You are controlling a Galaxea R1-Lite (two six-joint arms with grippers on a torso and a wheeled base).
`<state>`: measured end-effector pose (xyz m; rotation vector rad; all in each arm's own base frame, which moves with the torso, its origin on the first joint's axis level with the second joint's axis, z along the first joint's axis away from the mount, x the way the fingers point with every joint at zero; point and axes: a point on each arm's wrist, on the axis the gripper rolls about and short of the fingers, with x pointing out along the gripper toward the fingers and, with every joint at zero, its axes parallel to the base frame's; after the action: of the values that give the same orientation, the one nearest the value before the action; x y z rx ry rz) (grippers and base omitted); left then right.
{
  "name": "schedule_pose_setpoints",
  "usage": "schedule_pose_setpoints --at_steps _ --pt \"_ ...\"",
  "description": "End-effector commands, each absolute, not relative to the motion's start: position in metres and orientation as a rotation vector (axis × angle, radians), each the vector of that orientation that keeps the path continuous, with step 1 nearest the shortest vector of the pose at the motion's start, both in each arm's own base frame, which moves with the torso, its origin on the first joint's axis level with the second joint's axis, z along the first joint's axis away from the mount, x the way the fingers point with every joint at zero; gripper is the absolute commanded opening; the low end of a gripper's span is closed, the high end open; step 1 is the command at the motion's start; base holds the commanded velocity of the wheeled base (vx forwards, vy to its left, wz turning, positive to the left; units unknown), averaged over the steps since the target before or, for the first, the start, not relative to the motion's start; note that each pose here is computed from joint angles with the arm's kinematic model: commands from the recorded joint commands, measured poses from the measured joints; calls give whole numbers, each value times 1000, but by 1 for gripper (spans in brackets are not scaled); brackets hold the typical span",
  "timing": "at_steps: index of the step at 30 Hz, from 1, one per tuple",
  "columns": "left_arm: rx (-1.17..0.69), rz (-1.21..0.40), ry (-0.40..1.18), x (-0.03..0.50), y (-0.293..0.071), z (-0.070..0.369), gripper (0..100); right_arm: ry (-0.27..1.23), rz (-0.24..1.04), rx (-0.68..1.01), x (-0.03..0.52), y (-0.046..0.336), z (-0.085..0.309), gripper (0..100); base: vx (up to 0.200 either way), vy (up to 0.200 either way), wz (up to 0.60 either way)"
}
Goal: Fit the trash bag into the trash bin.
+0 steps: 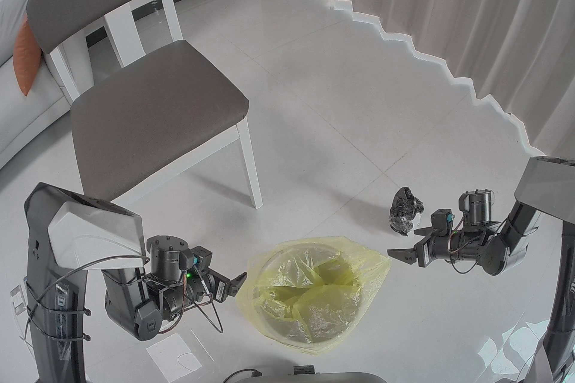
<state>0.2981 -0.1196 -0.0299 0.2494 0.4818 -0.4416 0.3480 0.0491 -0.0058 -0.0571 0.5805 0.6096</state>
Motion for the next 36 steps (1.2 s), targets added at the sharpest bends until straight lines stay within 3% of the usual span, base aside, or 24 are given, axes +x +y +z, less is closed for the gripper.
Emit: schedule_pose_setpoints --at_steps 1,17,27,36 --pt "249 -450 491 296 -120 -33 100 617 659 -60 353 69 -25 100 0 0 0" --pt "239 -476 469 299 -123 -36 100 727 678 -54 393 82 -67 100 0 0 0" --pt "236 -473 442 302 -124 -29 100 786 682 -48 440 91 -59 100 0 0 0" --pt "232 -475 420 307 -126 -27 100 799 679 -48 449 95 -54 100 0 0 0"
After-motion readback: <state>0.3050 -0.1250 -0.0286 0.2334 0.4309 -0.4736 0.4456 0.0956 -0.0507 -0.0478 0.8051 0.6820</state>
